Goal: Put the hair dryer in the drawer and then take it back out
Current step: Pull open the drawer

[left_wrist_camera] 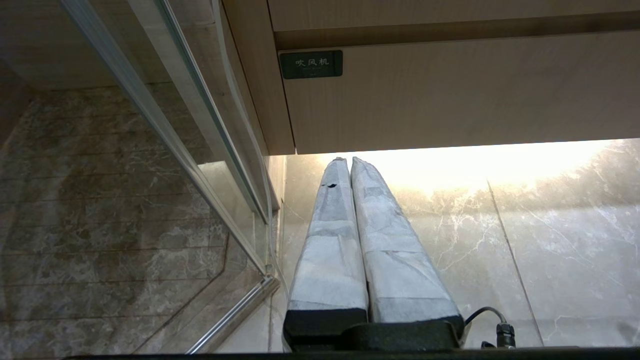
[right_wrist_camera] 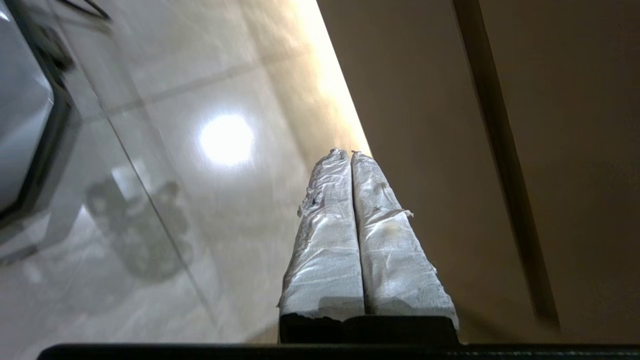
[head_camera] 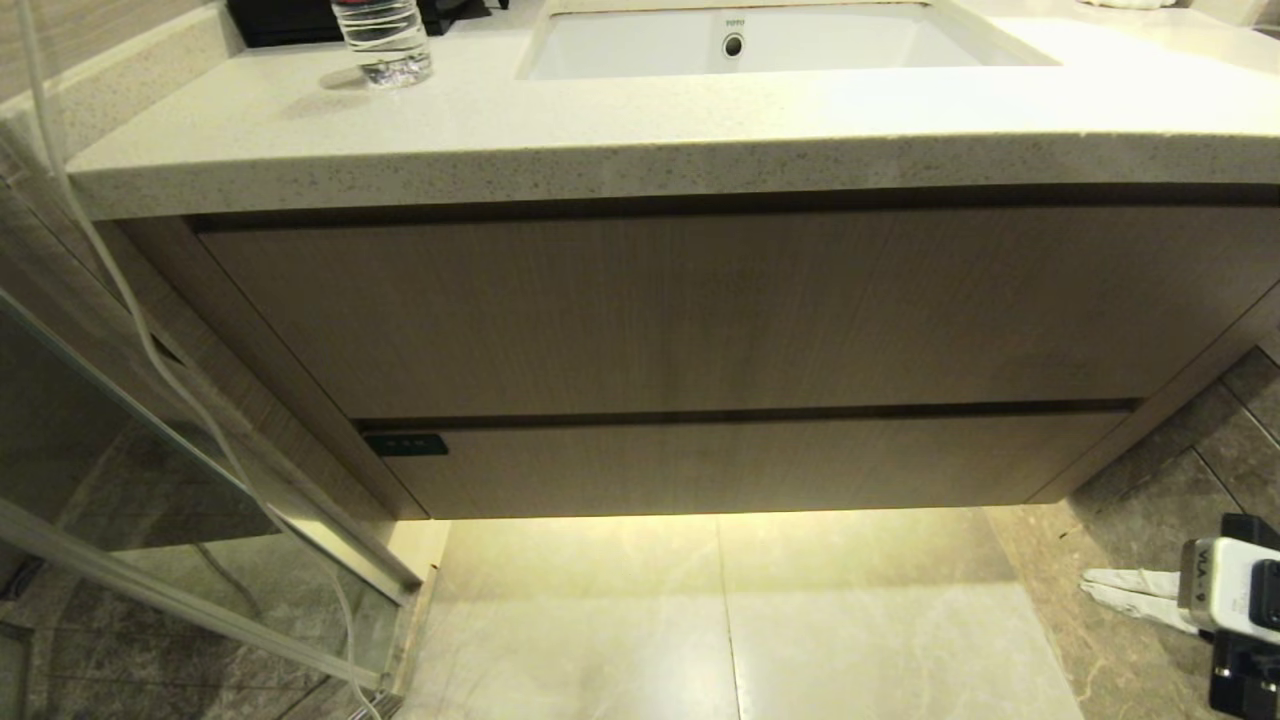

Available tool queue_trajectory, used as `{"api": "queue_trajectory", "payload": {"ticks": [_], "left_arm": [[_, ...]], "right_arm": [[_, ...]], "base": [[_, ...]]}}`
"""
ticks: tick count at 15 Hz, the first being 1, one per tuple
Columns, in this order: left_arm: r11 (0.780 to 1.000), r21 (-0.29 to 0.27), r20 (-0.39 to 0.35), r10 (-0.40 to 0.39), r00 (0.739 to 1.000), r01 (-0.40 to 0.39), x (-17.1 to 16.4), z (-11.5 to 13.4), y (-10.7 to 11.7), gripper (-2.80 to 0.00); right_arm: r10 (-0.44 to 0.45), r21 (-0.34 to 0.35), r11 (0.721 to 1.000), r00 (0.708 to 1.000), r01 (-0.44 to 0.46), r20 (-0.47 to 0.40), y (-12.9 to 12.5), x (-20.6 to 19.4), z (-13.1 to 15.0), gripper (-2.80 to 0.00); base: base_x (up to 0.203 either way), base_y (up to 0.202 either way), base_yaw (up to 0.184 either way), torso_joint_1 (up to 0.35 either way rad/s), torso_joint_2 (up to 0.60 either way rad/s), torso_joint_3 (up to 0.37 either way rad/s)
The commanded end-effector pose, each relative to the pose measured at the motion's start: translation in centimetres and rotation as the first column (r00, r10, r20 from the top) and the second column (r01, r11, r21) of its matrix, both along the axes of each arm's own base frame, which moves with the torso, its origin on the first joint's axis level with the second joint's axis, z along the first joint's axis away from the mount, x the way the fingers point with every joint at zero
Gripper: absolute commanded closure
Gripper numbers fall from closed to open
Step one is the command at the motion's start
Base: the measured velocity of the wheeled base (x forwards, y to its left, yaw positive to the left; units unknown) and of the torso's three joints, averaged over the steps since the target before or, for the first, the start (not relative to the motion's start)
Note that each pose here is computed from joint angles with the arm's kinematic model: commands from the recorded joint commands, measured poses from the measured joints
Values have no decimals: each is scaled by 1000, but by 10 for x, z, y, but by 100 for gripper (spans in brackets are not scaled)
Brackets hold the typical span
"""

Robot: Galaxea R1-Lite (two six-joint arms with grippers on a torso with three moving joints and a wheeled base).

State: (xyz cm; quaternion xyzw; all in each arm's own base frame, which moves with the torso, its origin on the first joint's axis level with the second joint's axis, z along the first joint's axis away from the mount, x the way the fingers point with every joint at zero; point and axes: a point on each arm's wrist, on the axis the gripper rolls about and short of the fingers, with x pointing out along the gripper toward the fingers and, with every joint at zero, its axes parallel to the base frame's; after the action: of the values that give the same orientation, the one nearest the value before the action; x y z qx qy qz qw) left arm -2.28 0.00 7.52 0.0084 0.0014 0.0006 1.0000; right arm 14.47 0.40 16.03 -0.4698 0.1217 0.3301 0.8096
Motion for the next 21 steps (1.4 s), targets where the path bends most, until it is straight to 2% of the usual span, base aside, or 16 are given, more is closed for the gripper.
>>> {"api": "queue_trajectory", "payload": {"ticks": [1, 3, 6, 9, 10, 14, 15, 17, 20, 21], "left_arm": [[1000, 0, 0, 0, 1000, 0, 0, 0, 0, 0], [1000, 0, 0, 0, 1000, 0, 0, 0, 0, 0], [1000, 0, 0, 0, 1000, 0, 0, 0, 0, 0], [1000, 0, 0, 0, 1000, 0, 0, 0, 0, 0], [1000, 0, -2, 0, 1000, 0, 0, 0, 0, 0], [1000, 0, 0, 0, 1000, 0, 0, 0, 0, 0], [1000, 0, 0, 0, 1000, 0, 0, 0, 0, 0], [1000, 0, 0, 0, 1000, 0, 0, 0, 0, 0], [1000, 0, 0, 0, 1000, 0, 0, 0, 0, 0], [1000, 0, 0, 0, 1000, 0, 0, 0, 0, 0]], "right_arm": [[149, 42, 988, 986, -146, -78, 9, 35, -20, 0], [278, 75, 959, 959, -273, -57, 14, 56, -25, 0], [428, 65, 903, 903, -425, -43, 18, 78, -43, 0], [526, 31, 850, 851, -525, -14, 19, 107, -58, 0], [536, 20, 844, 844, -536, -2, 20, 119, -59, 0], [540, -11, 842, 841, -540, 37, 21, 157, -57, 0], [527, -8, 850, 849, -527, 31, 21, 162, -57, 0], [452, 0, 892, 892, -452, -8, 21, 167, -52, 0], [391, 40, 920, 919, -389, -54, 32, 161, -39, 0], [354, 18, 935, 932, -353, -75, 34, 158, -37, 0]], "base": [[0, 0, 0, 0, 0, 0], [0, 0, 0, 0, 0, 0], [0, 0, 0, 0, 0, 0], [0, 0, 0, 0, 0, 0], [0, 0, 0, 0, 0, 0], [0, 0, 0, 0, 0, 0], [0, 0, 0, 0, 0, 0], [0, 0, 0, 0, 0, 0], [0, 0, 0, 0, 0, 0], [0, 0, 0, 0, 0, 0]]}}
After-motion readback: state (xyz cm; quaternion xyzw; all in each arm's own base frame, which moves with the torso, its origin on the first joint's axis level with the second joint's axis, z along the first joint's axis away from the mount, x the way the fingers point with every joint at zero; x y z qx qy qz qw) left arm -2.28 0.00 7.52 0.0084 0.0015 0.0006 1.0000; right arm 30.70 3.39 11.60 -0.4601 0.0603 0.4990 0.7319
